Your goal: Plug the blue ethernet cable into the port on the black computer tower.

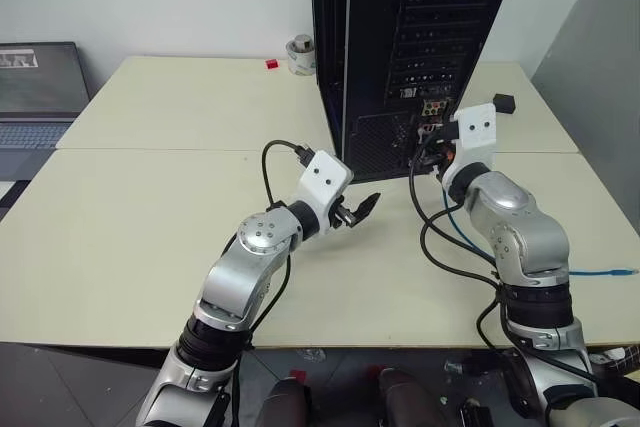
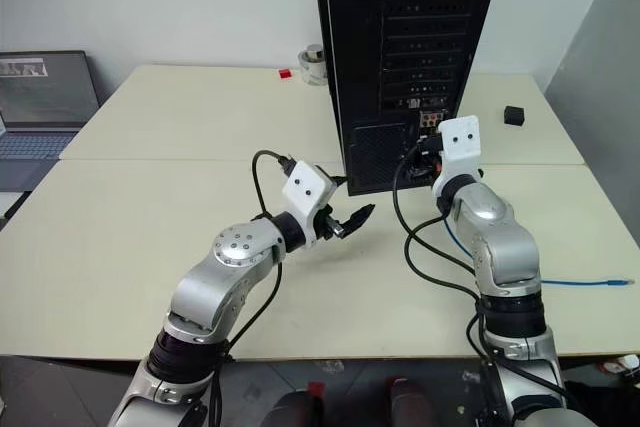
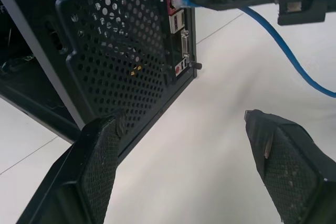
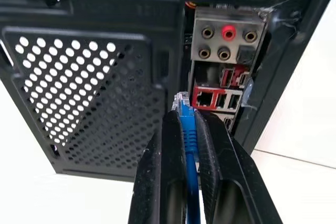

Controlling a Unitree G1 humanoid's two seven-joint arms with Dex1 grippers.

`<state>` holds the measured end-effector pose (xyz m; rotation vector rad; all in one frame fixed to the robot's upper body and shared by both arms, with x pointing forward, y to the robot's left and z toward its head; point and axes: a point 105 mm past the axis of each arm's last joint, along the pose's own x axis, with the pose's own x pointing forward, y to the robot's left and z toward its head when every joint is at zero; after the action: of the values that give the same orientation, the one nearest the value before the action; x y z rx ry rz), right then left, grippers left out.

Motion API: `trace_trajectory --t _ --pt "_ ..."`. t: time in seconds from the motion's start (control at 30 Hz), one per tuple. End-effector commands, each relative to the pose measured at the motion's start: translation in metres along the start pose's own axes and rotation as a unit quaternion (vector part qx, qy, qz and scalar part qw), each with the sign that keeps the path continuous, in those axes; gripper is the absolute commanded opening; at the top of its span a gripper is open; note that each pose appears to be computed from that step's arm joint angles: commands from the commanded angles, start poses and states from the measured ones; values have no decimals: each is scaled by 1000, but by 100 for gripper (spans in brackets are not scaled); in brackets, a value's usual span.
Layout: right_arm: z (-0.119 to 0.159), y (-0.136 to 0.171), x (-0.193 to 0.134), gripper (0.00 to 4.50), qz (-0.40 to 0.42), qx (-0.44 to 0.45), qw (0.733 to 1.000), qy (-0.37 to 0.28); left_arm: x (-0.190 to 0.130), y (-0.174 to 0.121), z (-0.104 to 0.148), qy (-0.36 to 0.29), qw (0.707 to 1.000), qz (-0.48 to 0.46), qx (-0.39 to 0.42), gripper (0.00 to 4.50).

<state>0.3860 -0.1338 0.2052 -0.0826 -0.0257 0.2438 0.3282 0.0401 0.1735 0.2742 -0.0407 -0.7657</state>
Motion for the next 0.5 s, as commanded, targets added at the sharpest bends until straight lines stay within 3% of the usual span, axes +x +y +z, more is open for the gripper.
trace_trajectory --t 0.03,0.5 --pt "17 -6 1 3 -16 2 999 -29 -2 -6 22 -40 999 -10 15 385" --pt "14 -6 5 3 -18 7 999 -29 -5 -14 26 -53 998 -36 13 385"
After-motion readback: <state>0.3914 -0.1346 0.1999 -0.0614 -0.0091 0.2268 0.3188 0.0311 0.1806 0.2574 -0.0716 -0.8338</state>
